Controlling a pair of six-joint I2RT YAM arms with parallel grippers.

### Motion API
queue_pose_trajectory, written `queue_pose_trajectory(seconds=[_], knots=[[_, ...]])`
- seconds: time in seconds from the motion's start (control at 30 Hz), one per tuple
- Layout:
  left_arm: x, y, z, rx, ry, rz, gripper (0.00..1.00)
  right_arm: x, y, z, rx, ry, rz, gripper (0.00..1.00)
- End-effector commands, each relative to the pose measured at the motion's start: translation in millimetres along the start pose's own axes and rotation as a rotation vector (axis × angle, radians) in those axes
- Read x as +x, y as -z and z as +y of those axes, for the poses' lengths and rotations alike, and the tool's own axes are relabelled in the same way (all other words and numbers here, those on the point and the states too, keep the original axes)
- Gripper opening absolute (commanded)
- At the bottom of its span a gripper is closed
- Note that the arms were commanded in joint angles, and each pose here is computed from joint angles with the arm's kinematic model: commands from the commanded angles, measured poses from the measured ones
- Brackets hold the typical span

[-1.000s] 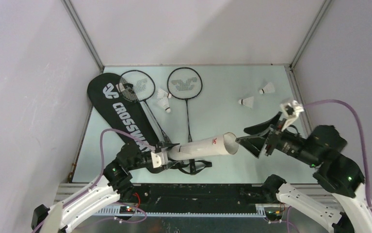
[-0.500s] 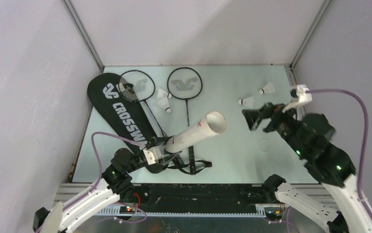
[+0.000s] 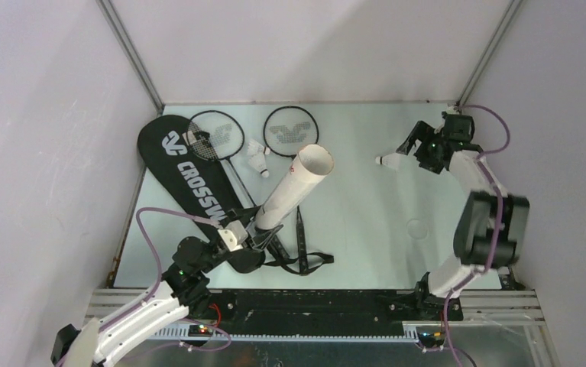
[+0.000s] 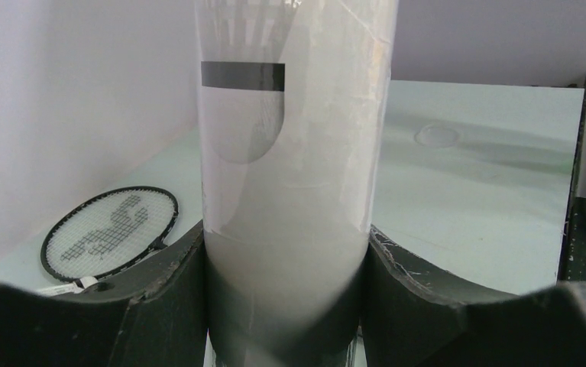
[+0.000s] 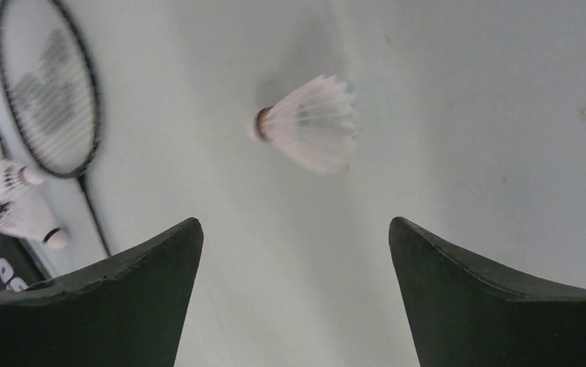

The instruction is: Pack up the badminton gear

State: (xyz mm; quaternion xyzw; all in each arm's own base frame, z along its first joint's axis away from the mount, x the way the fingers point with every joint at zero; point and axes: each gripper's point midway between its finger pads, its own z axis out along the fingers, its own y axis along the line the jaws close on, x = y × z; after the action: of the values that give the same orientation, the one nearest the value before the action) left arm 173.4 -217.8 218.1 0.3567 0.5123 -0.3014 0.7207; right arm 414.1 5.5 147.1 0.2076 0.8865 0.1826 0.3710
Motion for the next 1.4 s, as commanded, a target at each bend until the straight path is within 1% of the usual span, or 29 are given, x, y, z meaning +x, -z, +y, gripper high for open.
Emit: queue_pose_trajectory(seconds=[0.0, 0.03, 0.07, 0.2, 0.33, 0.4, 0.43, 0.47, 0.5, 0.53, 0.57, 0.6, 0.63, 0.7, 0.73, 0.87, 0.93, 0.97, 1.0, 1.03, 1.07, 1.1, 1.13, 1.17, 1.2, 1.23, 1.27, 1.3, 1.37], knots=[[-19.2, -5.0, 11.1, -0.05, -0.007, -0.056, 0.23, -36.0, -50.7, 7.8, -0.1, 0.003, -0.022, 0.94], [-18.0, -5.1, 11.5, -0.051, -0.009, -0.049, 0.23, -42.9, -56.2, 10.7, -0.109, 0.007, -0.024, 0.92], [-16.8, -5.2, 12.0, -0.054, -0.01, -0.044, 0.23, -32.6, -73.6, 2.2, -0.096, -0.009, 0.019, 0.91], [-15.7, -5.2, 13.0, -0.058, -0.016, -0.038, 0.23, -20.6, -104.4, -11.4, -0.064, -0.037, 0.076, 0.86], [-13.3, -5.1, 13.2, -0.059, -0.019, -0.029, 0.23, -9.7, -119.2, -14.0, -0.078, -0.052, 0.105, 0.76], [-12.1, -5.3, 13.1, -0.059, -0.017, -0.026, 0.23, -5.6, -121.7, -12.4, -0.085, -0.058, 0.118, 0.66], [-11.4, -5.5, 13.0, -0.059, -0.018, -0.024, 0.23, -3.9, -122.0, -9.9, -0.092, -0.059, 0.123, 0.57], [-11.1, -5.6, 13.0, -0.059, -0.018, -0.022, 0.23, -3.0, -121.2, -6.8, -0.103, -0.057, 0.128, 0.53], [-9.8, -5.7, 12.8, -0.058, -0.016, -0.018, 0.23, -1.9, -119.8, -2.4, -0.111, -0.052, 0.132, 0.45], [-9.5, -5.7, 13.1, -0.06, -0.016, -0.017, 0.23, -0.1, -118.5, -0.8, -0.111, -0.051, 0.138, 0.42], [-8.8, -5.9, 13.5, -0.062, -0.016, -0.014, 0.23, -0.5, -116.2, 3.0, -0.113, -0.044, 0.136, 0.31], [-8.3, -5.8, 14.1, -0.066, -0.014, -0.013, 0.23, 0.6, -115.1, 2.6, -0.103, -0.045, 0.139, 0.24], [-8.1, -5.9, 14.9, -0.07, -0.01, -0.011, 0.23, -0.9, -111.4, 5.6, -0.104, -0.042, 0.136, 0.1], [-8.1, -5.8, 15.0, -0.072, -0.007, -0.009, 0.23, -5.0, -101.6, 10.9, -0.106, -0.038, 0.129, 0.0], [-7.3, -5.5, 15.0, -0.072, -0.005, -0.005, 0.23, -4.9, -97.3, 12.4, -0.105, -0.035, 0.129, 0.0], [-7.1, -3.9, 13.7, -0.067, -0.004, -0.004, 0.23, -19.1, -56.5, 34.0, -0.127, 0.033, 0.065, 0.0], [-4.4, -3.9, 9.5, -0.043, -0.009, 0.008, 0.23, -31.8, -13.1, 58.8, -0.164, 0.109, -0.009, 0.0], [-3.9, -4.1, 6.0, -0.021, -0.014, 0.011, 0.23, -30.4, -1.8, 68.4, -0.178, 0.142, -0.022, 0.0], [-2.3, -4.6, 4.6, -0.011, -0.014, 0.025, 0.23, -29.3, 25.7, 85.9, -0.211, 0.209, -0.06, 0.0], [1.9, -4.2, 1.0, 0.01, -0.014, 0.046, 0.23, -29.6, 40.6, 93.2, -0.218, 0.247, -0.09, 0.0], [1.5, -5.2, -0.5, 0.023, -0.017, 0.055, 0.23, -21.6, 71.2, 115.1, -0.265, 0.348, -0.135, 0.0], [8.1, -4.2, -6.0, 0.058, -0.026, 0.085, 0.24, -20.2, 85.7, 121.5, -0.263, 0.421, -0.176, 0.0], [9.6, -4.8, -11.0, 0.095, -0.044, 0.098, 0.24, -10.3, 117.1, 139.5, -0.31, 0.481, -0.236, 0.0], [17.0, -3.0, -14.4, 0.115, -0.042, 0.133, 0.24, -11.6, 132.7, 146.9, -0.317, 0.528, -0.3, 0.0], [17.6, -3.9, -17.5, 0.139, -0.045, 0.146, 0.24, 1.1, 164.5, 161.3, -0.382, 0.569, -0.361, 0.0], [23.9, -2.0, -20.1, 0.157, -0.051, 0.175, 0.24, 7.9, 176.0, 165.3, -0.415, 0.589, -0.393, 0.0], [23.6, -2.6, -23.0, 0.182, -0.062, 0.181, 0.24, 14.9, 212.5, 178.1, -0.494, 0.611, -0.459, 0.0], [27.5, -1.3, -25.6, 0.199, -0.063, 0.201, 0.24, 23.7, 227.3, 183.2, -0.547, 0.616, -0.467, 0.0], [27.0, -1.0, -29.4, 0.225, -0.068, 0.201, 0.24, 42.5, 276.6, 191.7, -0.678, 0.624, -0.507, 0.0]])
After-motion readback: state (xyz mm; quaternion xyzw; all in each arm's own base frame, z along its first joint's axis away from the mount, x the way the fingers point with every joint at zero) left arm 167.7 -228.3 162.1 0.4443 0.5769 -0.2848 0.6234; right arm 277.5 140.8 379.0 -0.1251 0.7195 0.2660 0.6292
